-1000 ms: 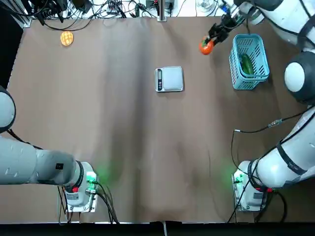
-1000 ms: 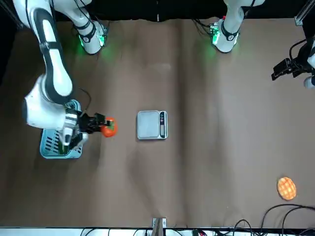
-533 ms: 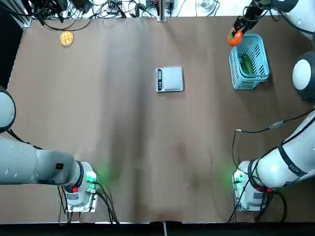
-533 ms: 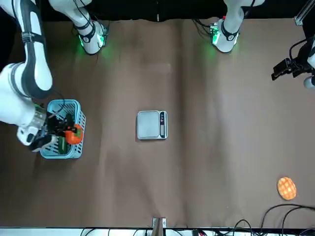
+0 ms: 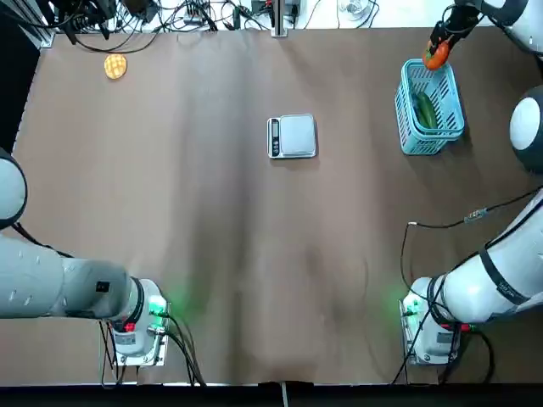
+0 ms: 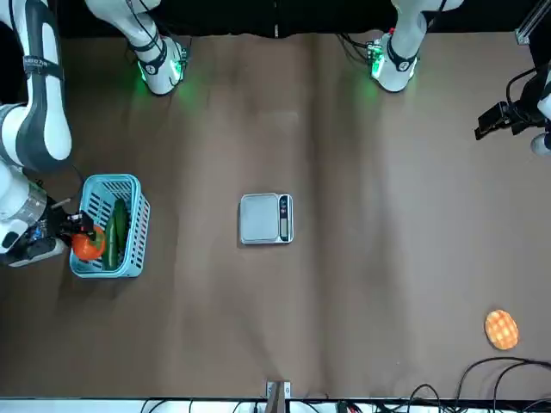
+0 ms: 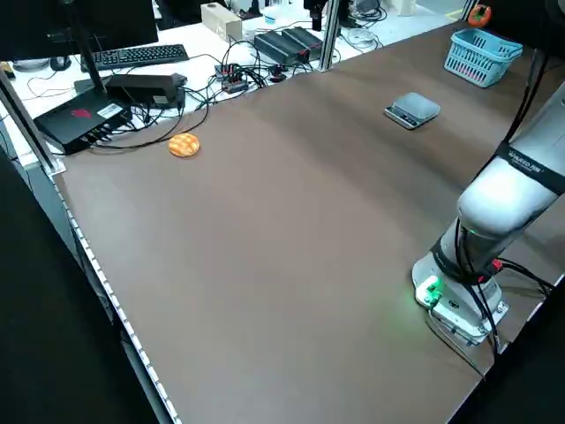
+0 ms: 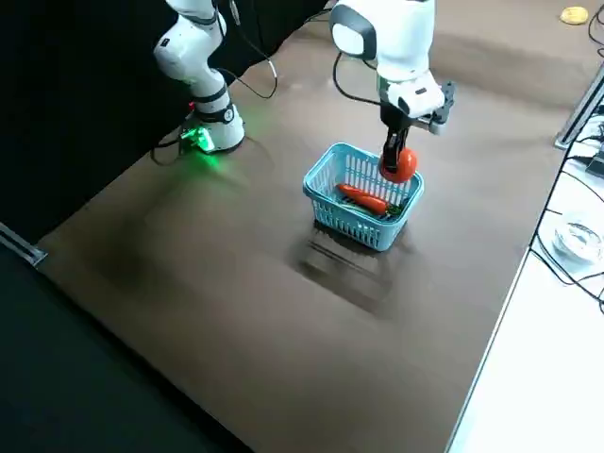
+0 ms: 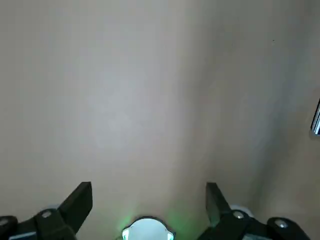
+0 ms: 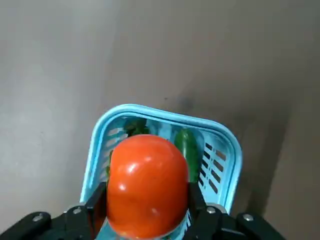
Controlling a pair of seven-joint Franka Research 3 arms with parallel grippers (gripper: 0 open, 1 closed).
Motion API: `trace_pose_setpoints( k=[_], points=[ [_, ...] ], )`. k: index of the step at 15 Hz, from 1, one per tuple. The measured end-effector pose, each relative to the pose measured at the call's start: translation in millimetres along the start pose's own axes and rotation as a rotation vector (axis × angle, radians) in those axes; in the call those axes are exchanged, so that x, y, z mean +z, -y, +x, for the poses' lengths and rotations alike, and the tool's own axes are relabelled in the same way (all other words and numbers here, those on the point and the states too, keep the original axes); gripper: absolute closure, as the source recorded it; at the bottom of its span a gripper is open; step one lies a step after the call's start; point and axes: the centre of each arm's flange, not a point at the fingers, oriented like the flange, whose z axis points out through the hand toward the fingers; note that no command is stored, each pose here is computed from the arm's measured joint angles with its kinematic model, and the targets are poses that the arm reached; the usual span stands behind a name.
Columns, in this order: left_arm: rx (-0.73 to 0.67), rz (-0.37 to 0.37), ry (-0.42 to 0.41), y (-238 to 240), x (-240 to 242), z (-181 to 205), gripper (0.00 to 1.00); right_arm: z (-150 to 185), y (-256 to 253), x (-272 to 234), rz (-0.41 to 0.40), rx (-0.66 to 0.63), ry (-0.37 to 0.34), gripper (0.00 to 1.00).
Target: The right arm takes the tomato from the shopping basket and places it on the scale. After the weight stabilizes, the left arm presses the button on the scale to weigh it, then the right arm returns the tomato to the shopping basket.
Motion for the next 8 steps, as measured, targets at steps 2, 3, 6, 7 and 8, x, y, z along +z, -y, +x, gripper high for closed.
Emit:
trace_pose_setpoints(
  k=[2, 3, 6, 7, 8],
  points=[
    [0.000, 0.000, 0.000, -0.1, 0.0, 0.0, 0.00, 1.8, -2.0, 19.0, -0.004, 0.020, 0.021, 0.32],
    [0.000, 0.000, 0.000, 0.0, 0.0, 0.0, 0.00, 4.3, -1.8, 31.2, -0.011, 0.025, 0.026, 0.32],
    [0.000, 0.000, 0.000, -0.1, 0.0, -0.1, 0.00, 10.0, -4.3, 64.2, -0.032, 0.028, 0.035, 0.32],
    [0.000, 0.000, 0.001, -0.1, 0.0, -0.1, 0.00, 10.1, -4.5, 71.0, -0.033, 0.028, 0.043, 0.32],
    [0.000, 0.000, 0.001, -0.1, 0.1, -0.2, 0.00, 9.8, -4.6, 75.9, -0.033, 0.029, 0.051, 0.32]
  ],
)
